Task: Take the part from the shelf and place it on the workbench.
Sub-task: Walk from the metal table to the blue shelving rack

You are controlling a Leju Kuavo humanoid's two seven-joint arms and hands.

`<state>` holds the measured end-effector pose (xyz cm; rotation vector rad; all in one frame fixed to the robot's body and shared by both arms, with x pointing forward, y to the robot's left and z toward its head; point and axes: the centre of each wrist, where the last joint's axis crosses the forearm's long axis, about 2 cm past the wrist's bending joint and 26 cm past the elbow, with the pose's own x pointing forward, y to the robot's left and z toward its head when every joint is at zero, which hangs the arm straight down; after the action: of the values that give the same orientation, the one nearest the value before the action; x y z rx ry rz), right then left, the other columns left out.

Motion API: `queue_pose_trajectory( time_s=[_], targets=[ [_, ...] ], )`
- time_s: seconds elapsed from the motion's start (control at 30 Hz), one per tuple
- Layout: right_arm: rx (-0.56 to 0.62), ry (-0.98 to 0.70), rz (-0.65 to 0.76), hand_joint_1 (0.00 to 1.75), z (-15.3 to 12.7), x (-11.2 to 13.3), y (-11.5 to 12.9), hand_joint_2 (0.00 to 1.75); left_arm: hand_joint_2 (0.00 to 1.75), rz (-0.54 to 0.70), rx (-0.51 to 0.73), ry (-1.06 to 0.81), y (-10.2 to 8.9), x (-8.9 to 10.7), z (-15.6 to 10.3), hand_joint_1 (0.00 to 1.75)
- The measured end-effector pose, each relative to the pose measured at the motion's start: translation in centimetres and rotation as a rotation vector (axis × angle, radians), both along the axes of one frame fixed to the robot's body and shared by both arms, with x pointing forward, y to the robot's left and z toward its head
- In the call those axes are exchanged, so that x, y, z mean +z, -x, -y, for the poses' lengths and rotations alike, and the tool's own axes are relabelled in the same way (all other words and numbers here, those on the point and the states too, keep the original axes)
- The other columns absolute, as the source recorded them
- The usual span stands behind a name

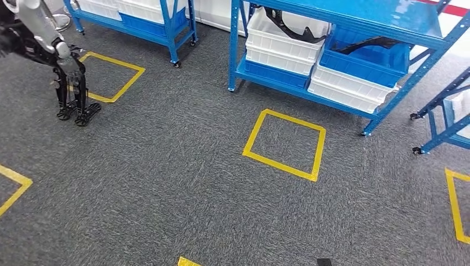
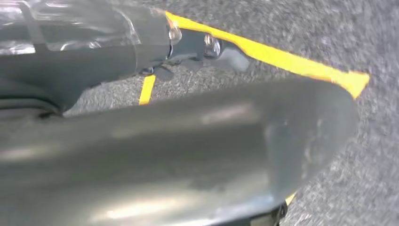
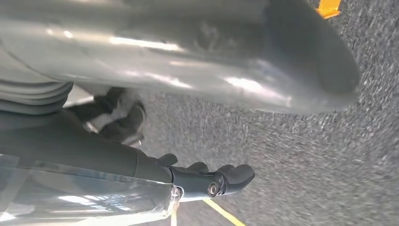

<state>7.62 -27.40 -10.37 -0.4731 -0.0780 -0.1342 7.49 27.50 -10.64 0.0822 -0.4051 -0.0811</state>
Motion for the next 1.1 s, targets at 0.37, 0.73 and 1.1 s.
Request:
queue_pose_trajectory(
  time_s=[0.37, 0.73, 1.1],
  targets=[
    [0.003, 0.002, -0.001, 0.0, 0.02, -0.07, 0.39, 0.0, 0.0, 0.008, 0.002, 0.0, -0.41, 0.07, 0.03, 0.0],
    [0.004, -0.003, 0.003, 0.0, -0.26, -0.04, 0.27, 0.0, 0.0, 0.003, 0.003, -0.004, -0.11, 0.01, -0.25, 0.0],
    [0.014, -0.006, 0.01, 0.0, -0.61, 0.05, -0.11, 0.0, 0.0, 0.0, 0.003, -0.013, 0.04, -0.03, -0.7, 0.0]
  ],
)
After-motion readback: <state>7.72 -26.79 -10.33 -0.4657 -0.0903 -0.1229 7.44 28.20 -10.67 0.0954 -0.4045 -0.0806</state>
